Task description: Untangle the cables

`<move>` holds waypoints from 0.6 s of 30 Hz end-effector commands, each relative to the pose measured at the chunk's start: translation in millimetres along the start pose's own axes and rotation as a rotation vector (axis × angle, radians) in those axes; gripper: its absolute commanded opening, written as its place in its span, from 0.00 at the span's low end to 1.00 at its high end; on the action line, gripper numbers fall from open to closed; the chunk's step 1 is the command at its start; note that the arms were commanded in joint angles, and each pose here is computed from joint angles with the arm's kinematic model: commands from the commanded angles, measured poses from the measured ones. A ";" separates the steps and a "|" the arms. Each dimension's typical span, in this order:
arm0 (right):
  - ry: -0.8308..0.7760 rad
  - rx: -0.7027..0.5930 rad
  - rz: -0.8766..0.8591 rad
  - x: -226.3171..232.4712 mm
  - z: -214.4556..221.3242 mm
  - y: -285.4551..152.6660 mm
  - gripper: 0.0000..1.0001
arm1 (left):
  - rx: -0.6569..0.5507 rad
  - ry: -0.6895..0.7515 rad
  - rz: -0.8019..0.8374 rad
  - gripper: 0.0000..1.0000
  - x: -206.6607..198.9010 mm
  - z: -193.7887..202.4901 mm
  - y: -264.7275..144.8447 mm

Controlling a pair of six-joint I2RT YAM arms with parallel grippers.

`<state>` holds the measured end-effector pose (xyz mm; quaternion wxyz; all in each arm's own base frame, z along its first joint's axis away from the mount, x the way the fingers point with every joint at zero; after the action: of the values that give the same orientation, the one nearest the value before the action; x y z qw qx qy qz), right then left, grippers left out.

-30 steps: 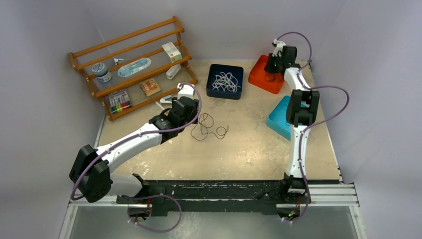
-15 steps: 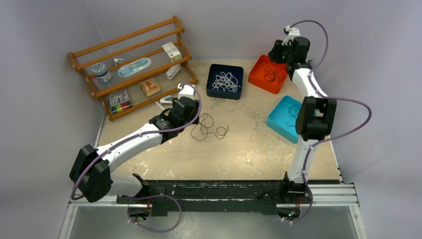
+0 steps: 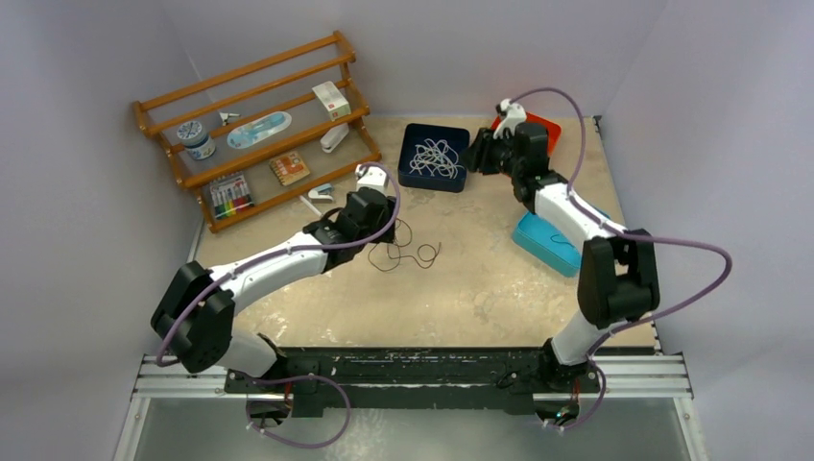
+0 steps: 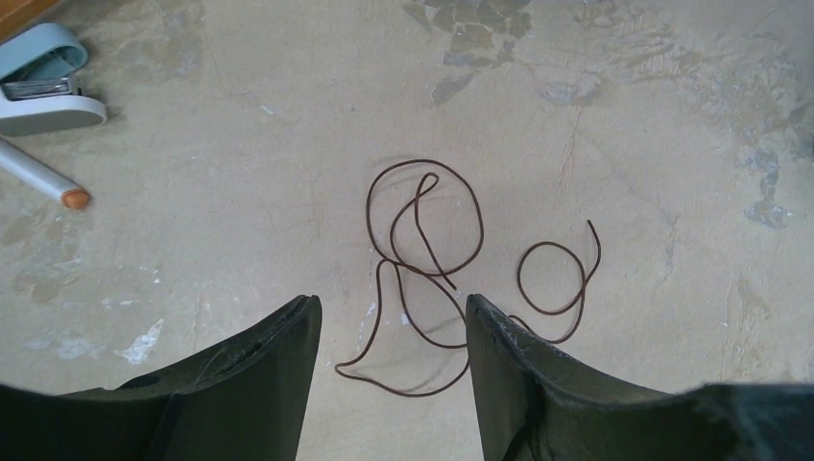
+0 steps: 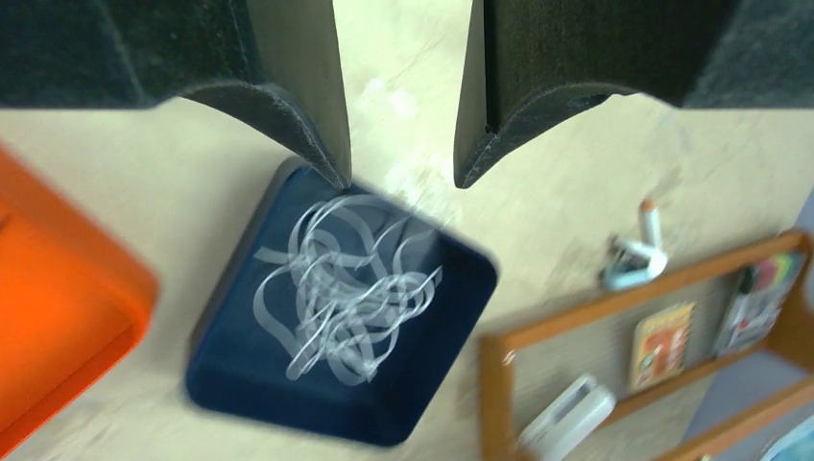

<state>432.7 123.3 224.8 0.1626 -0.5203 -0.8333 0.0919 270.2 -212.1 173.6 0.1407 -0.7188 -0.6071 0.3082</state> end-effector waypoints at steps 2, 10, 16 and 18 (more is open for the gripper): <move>0.051 -0.011 -0.101 38.1 18.4 -34.9 0.47 | -0.033 -0.051 0.068 0.56 -22.0 -12.3 18.5; 0.069 0.052 -0.150 57.9 59.0 -75.6 0.48 | -0.032 -0.074 0.039 0.54 -25.3 0.6 62.9; 0.105 0.076 -0.175 62.7 80.0 -87.8 0.49 | -0.017 -0.045 -0.004 0.48 -26.7 6.1 93.0; 0.109 0.079 -0.181 63.4 83.4 -89.5 0.49 | -0.011 -0.037 -0.017 0.43 -25.2 8.2 99.0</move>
<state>307.2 137.7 179.0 0.2411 -0.4554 -0.8503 0.1072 318.7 -249.9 101.6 0.1696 -0.6994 -0.6102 0.3314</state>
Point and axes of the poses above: each gripper's point midway between its finger pads, its own y axis out along the fingers, its own x axis along the line the jaws close on, z = x × y, the point moved 7 cm from there along -y, back along the fingers, and after that the axes turned 11 degrees about -y, right-handed, at the moved point
